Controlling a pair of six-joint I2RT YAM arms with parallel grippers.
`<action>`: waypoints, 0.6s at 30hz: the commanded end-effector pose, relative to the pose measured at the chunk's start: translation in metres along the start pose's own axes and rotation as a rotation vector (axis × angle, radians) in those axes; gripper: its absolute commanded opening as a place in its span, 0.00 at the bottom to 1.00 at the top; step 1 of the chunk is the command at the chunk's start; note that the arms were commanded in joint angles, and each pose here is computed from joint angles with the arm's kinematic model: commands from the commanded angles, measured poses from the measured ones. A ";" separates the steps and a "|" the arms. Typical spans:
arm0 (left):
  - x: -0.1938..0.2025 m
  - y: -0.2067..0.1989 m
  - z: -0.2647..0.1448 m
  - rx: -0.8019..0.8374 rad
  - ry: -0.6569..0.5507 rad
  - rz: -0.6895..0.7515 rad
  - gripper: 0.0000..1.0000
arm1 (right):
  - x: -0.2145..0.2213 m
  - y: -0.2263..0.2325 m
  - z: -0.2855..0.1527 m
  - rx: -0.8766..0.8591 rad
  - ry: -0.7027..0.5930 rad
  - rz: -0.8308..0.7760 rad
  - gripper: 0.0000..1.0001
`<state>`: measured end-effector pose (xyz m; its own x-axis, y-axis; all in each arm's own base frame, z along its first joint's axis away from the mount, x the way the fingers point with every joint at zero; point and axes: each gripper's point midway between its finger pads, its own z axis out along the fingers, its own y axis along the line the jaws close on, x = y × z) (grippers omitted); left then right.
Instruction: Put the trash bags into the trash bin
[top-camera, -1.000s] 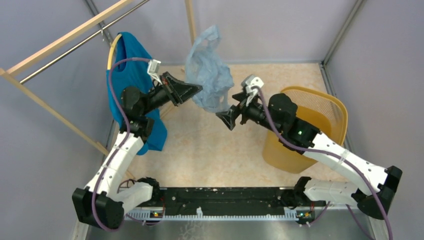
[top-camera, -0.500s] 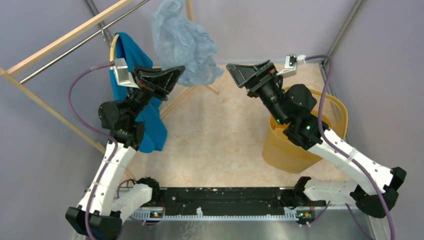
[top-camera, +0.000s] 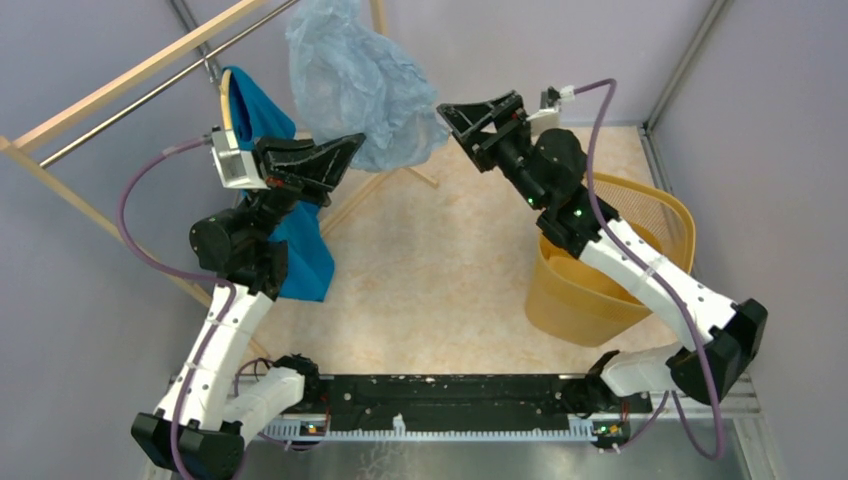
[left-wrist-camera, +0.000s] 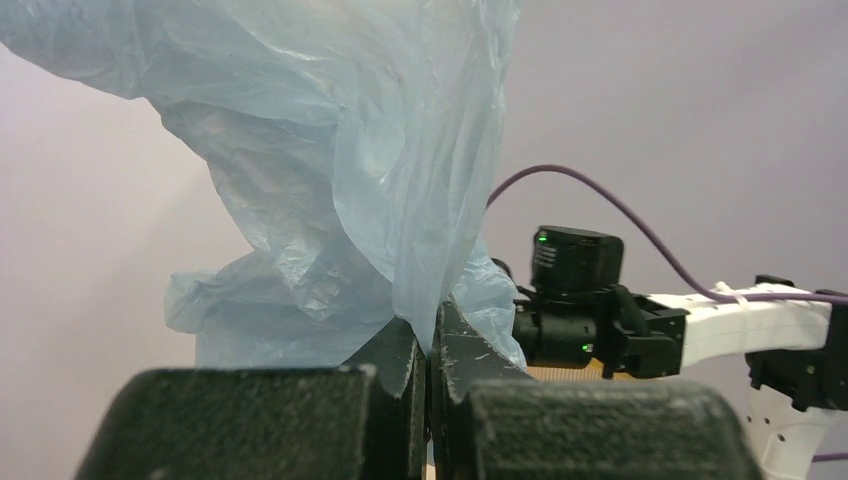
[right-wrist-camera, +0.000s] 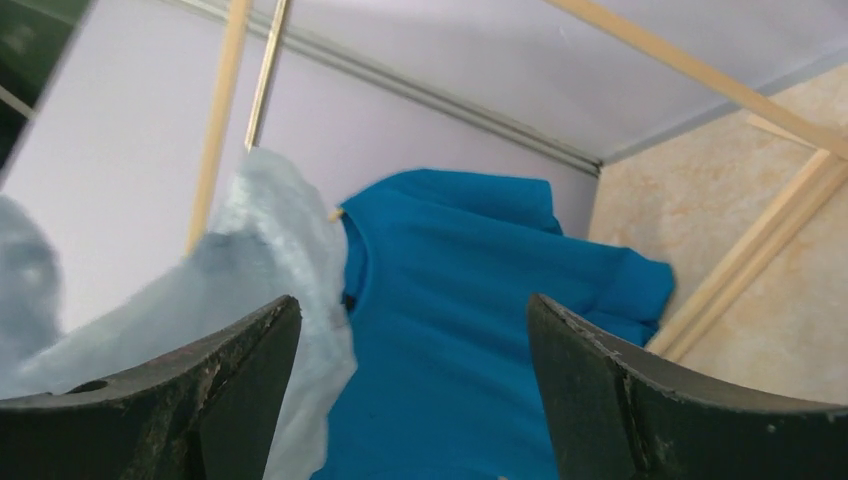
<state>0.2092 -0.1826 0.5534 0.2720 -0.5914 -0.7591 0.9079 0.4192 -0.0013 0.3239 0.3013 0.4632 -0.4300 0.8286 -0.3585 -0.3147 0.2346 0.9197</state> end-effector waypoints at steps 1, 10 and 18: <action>-0.004 -0.014 -0.002 0.080 -0.013 0.061 0.00 | 0.014 0.029 0.006 -0.121 0.115 -0.154 0.84; 0.007 -0.013 -0.005 0.089 0.020 0.059 0.00 | 0.019 0.021 0.002 -0.209 0.168 -0.208 0.88; 0.011 -0.013 -0.006 0.099 0.028 0.042 0.00 | 0.017 0.025 0.003 -0.277 0.171 -0.200 0.80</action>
<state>0.2042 -0.1917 0.5379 0.2540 -0.5545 -0.7925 0.9273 0.3724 0.0367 0.3251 0.3246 0.4503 -0.4969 0.6657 -0.5567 -0.5103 0.2947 0.8079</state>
